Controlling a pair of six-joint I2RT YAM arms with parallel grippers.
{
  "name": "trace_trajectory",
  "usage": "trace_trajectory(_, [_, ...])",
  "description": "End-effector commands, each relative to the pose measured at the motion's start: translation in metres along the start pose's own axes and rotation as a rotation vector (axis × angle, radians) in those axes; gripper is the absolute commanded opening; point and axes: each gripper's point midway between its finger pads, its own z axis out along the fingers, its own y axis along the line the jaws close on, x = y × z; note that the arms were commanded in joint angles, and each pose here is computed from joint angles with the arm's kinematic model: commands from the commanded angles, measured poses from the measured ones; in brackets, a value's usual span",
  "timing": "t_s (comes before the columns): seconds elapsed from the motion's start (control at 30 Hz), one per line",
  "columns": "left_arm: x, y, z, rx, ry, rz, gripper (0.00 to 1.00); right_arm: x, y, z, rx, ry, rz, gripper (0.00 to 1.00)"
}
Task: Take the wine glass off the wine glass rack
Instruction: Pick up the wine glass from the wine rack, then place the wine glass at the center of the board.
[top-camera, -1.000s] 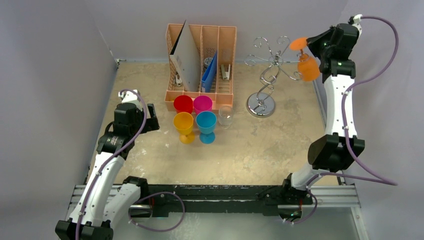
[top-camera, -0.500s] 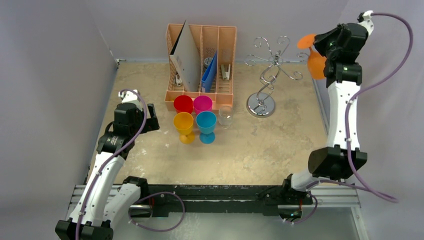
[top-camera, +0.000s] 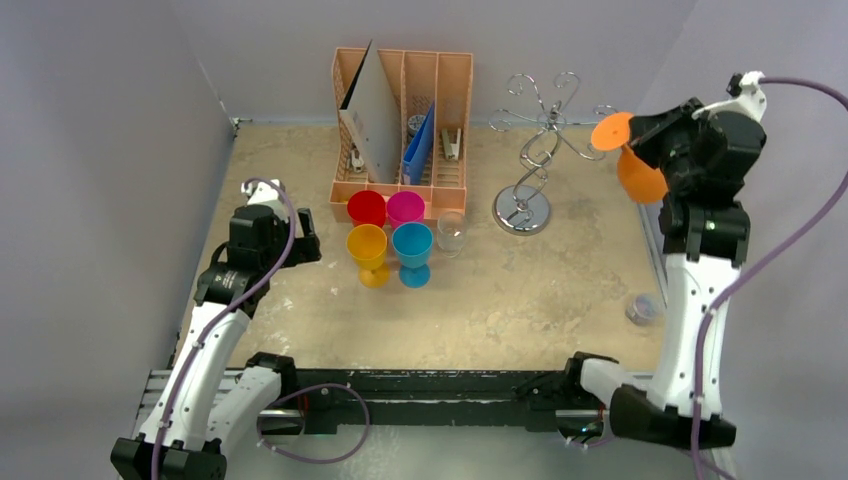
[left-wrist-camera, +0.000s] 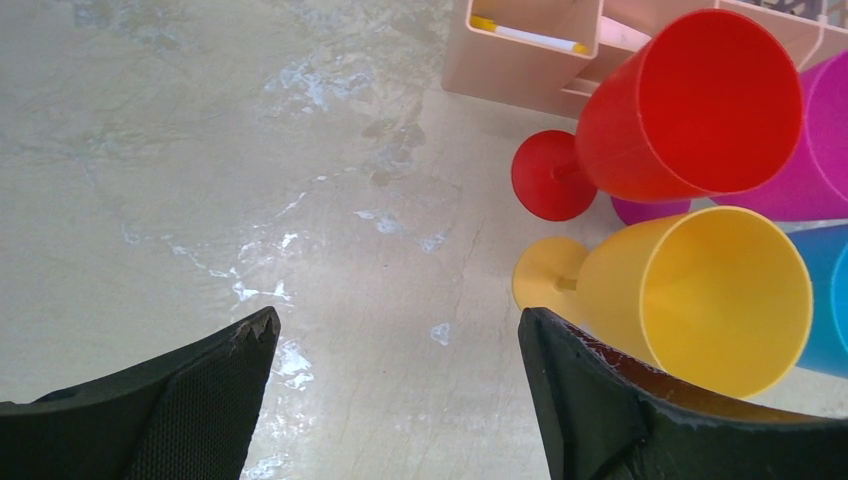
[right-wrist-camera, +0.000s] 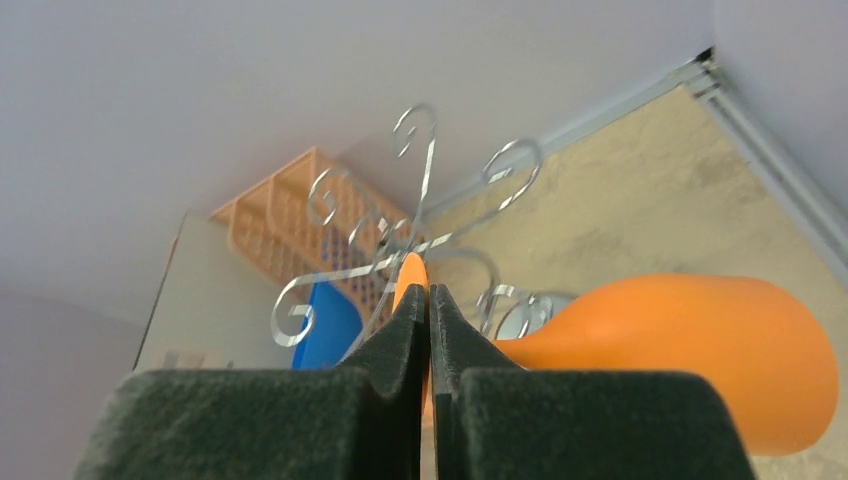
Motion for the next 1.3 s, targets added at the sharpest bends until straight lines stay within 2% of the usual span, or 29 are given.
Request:
trace_trajectory(0.0, [-0.012,-0.015,-0.005,0.091,-0.04,0.028,0.88,0.019,0.033,-0.051,-0.198,0.07,-0.01,0.0])
trace_trajectory(0.13, [-0.017,-0.028,-0.012,0.168,-0.057,0.021,0.88,0.031,0.064,-0.091,-0.392,0.117,0.002,0.0])
trace_trajectory(0.27, [-0.048,-0.056,-0.039,0.306,-0.104,0.007,0.88,0.052,0.088,-0.13,-0.57,0.239,-0.026,0.0])
trace_trajectory(0.33, [-0.061,-0.078,-0.054,0.427,-0.124,0.031,0.88,0.065,0.105,-0.151,-0.707,0.339,0.004,0.0])
trace_trajectory(0.43, [-0.067,-0.118,-0.075,0.675,-0.107,0.059,0.88,0.081,0.12,-0.162,-0.866,0.474,0.142,0.0])
trace_trajectory(0.57, [-0.066,-0.162,-0.105,1.001,-0.035,0.036,0.88,0.119,0.111,-0.163,-0.856,0.571,0.181,0.0])
trace_trajectory(0.63, [-0.066,-0.175,-0.116,1.096,-0.016,0.037,0.88,0.146,0.112,-0.165,-0.842,0.694,0.167,0.0])
trace_trajectory(0.7, [-0.063,-0.187,-0.125,1.151,-0.017,0.069,0.88,0.173,0.116,-0.167,-0.835,0.786,0.12,0.0])
trace_trajectory(0.83, [-0.048,-0.212,-0.139,1.229,0.039,0.139,0.88,0.214,0.131,-0.162,-0.848,0.858,0.062,0.0])
trace_trajectory(0.9, [-0.043,-0.219,-0.144,1.27,0.075,0.115,0.86,0.23,0.139,-0.161,-0.86,0.892,0.052,0.0])
trace_trajectory(1.1, [-0.036,-0.226,-0.159,1.382,0.127,0.026,0.84,0.263,0.164,-0.165,-0.928,0.92,0.003,0.0])
trace_trajectory(1.27, [-0.025,-0.235,-0.155,1.394,0.192,0.015,0.74,0.277,0.183,-0.169,-0.988,0.909,-0.029,0.0])
